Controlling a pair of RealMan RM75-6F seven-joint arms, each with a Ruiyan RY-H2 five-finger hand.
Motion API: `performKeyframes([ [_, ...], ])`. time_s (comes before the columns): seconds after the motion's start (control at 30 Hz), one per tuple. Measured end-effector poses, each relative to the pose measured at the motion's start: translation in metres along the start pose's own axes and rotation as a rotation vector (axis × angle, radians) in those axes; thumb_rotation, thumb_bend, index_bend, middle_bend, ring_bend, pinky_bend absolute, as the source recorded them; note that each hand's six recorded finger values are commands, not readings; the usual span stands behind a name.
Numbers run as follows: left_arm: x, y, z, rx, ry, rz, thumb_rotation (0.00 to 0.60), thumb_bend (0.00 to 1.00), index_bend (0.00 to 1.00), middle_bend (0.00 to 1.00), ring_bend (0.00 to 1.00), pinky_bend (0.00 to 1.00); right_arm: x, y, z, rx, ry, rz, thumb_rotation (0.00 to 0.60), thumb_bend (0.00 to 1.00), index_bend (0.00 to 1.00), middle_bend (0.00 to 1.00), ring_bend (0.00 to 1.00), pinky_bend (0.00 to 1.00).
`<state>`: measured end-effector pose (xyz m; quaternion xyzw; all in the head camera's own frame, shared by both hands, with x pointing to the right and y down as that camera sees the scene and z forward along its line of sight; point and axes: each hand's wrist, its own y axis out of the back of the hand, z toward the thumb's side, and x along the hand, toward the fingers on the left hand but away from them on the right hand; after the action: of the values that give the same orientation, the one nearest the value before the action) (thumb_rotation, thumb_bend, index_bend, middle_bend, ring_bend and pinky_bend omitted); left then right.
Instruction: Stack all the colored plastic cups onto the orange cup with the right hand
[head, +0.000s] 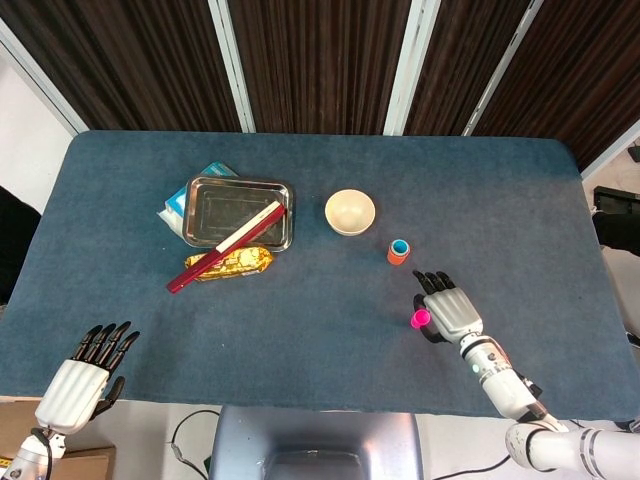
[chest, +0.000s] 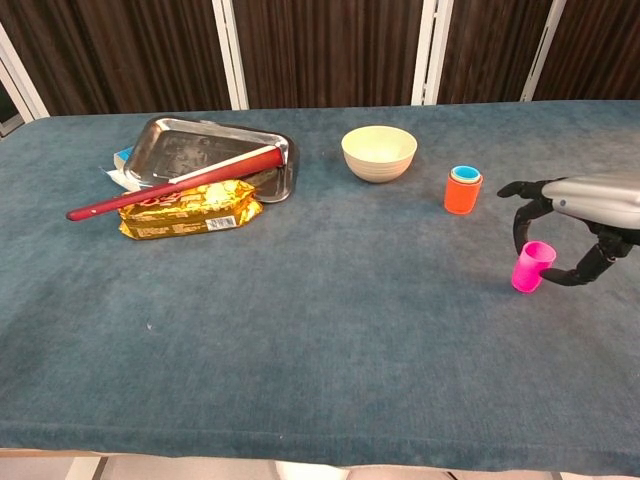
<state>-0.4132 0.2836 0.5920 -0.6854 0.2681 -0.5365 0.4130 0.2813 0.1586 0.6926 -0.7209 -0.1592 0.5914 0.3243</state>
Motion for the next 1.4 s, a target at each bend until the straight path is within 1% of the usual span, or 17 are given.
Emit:
performKeyframes([
  [0.1, 0.0, -0.001, 0.0, 0.002, 0.001, -0.003, 0.6, 0.5, 0.0, 0.0, 0.0, 0.09, -0.003, 0.015, -0.001, -0.046, -0.007, -0.039, 0.6, 0.49, 0.59, 0.01, 0.0, 0.0],
  [0.17, 0.001, -0.002, 0.0, 0.003, 0.002, -0.005, 0.6, 0.5, 0.0, 0.0, 0.0, 0.09, -0.008, 0.031, -0.001, -0.085, -0.015, -0.086, 0.6, 0.49, 0.59, 0.01, 0.0, 0.0],
  [0.27, 0.002, -0.002, 0.0, 0.005, 0.004, -0.007, 0.6, 0.5, 0.0, 0.0, 0.0, 0.09, -0.022, 0.065, -0.002, -0.129, -0.036, -0.182, 0.6, 0.49, 0.59, 0.01, 0.0, 0.0],
  [0.33, 0.003, -0.003, 0.0, 0.006, 0.004, -0.007, 0.6, 0.5, 0.0, 0.0, 0.0, 0.09, -0.035, 0.089, -0.007, -0.148, -0.067, -0.249, 0.6, 0.49, 0.59, 0.01, 0.0, 0.0],
  [0.37, 0.003, -0.003, 0.0, 0.007, 0.005, -0.008, 0.6, 0.5, 0.0, 0.0, 0.0, 0.09, -0.04, 0.096, -0.009, -0.155, -0.084, -0.269, 0.6, 0.49, 0.59, 0.01, 0.0, 0.0],
  [0.43, 0.004, -0.003, 0.0, 0.007, 0.006, -0.011, 0.6, 0.5, 0.0, 0.0, 0.0, 0.09, -0.051, 0.106, -0.014, -0.164, -0.126, -0.291, 0.6, 0.49, 0.59, 0.01, 0.0, 0.0],
  [0.53, 0.005, -0.004, -0.001, 0.008, 0.01, -0.016, 0.6, 0.5, 0.0, 0.0, 0.0, 0.09, -0.066, 0.114, -0.02, -0.18, -0.185, -0.299, 0.6, 0.49, 0.59, 0.01, 0.0, 0.0],
  [0.63, 0.006, -0.005, -0.002, 0.008, 0.012, -0.02, 0.6, 0.5, 0.0, 0.0, 0.0, 0.09, -0.08, 0.115, -0.02, -0.201, -0.216, -0.286, 0.6, 0.49, 0.59, 0.01, 0.0, 0.0],
  [0.83, 0.007, -0.005, -0.003, 0.01, 0.017, -0.019, 0.6, 0.5, 0.0, 0.0, 0.0, 0.09, -0.093, 0.102, -0.016, -0.187, -0.222, -0.246, 0.6, 0.49, 0.59, 0.01, 0.0, 0.0],
  [0.97, 0.007, -0.006, -0.002, 0.011, 0.014, -0.021, 0.6, 0.5, 0.0, 0.0, 0.0, 0.09, -0.097, 0.094, -0.011, -0.182, -0.212, -0.228, 0.6, 0.49, 0.59, 0.01, 0.0, 0.0],
  [1.3, 0.006, -0.005, -0.002, 0.011, 0.012, -0.02, 0.6, 0.5, 0.0, 0.0, 0.0, 0.09, -0.103, 0.086, -0.004, -0.184, -0.203, -0.214, 0.6, 0.49, 0.59, 0.01, 0.0, 0.0],
  [1.4, 0.006, -0.005, -0.002, 0.011, 0.012, -0.019, 0.6, 0.5, 0.0, 0.0, 0.0, 0.09, -0.104, 0.083, -0.002, -0.185, -0.201, -0.205, 0.6, 0.49, 0.56, 0.01, 0.0, 0.0],
])
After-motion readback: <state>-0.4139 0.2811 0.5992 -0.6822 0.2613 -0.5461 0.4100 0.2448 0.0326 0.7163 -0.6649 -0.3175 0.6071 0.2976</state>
